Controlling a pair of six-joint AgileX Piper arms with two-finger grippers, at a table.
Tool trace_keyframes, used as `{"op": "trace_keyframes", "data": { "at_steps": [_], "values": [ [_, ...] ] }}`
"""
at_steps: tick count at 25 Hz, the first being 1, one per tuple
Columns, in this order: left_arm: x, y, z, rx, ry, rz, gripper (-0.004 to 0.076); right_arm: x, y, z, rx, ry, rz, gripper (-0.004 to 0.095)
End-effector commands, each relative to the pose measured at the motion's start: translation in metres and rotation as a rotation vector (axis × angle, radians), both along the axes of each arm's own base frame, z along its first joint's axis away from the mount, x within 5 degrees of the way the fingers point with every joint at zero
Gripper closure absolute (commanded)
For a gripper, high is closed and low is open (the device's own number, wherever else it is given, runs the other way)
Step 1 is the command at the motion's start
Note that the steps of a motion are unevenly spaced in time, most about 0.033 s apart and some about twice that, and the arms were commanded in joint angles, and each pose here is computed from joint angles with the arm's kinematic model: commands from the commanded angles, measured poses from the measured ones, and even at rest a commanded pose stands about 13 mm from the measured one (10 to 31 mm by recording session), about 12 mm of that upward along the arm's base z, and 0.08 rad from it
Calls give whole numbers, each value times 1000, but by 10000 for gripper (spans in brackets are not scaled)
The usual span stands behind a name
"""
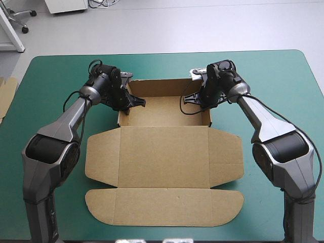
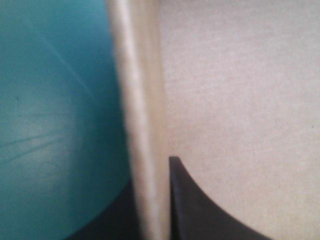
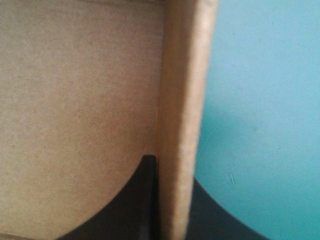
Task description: Fold the box
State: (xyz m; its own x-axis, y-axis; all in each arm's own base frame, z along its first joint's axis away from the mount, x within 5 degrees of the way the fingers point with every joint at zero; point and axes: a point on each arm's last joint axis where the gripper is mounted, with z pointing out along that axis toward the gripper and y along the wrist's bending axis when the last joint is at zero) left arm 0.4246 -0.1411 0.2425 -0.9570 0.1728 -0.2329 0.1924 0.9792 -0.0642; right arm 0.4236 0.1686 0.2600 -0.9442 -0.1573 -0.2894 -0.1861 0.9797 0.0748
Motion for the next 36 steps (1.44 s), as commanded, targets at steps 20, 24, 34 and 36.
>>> {"op": "trace_keyframes", "data": {
  "at_steps": [20, 24, 34, 36],
  "values": [
    [3, 3, 48, -22, -149, -57, 325, -18, -12, 60, -30, -108, 55, 421],
    [-3, 3, 64, -47, -188, -75, 325, -24, -14, 73, -19, -139, 54, 423],
    [-28, 8, 115, -99, -291, -96, 325, -47, -22, 117, 24, -236, 49, 423],
    [-35, 12, 128, -81, -324, -102, 325, -52, -24, 127, 37, -255, 41, 423]
  ]
}}
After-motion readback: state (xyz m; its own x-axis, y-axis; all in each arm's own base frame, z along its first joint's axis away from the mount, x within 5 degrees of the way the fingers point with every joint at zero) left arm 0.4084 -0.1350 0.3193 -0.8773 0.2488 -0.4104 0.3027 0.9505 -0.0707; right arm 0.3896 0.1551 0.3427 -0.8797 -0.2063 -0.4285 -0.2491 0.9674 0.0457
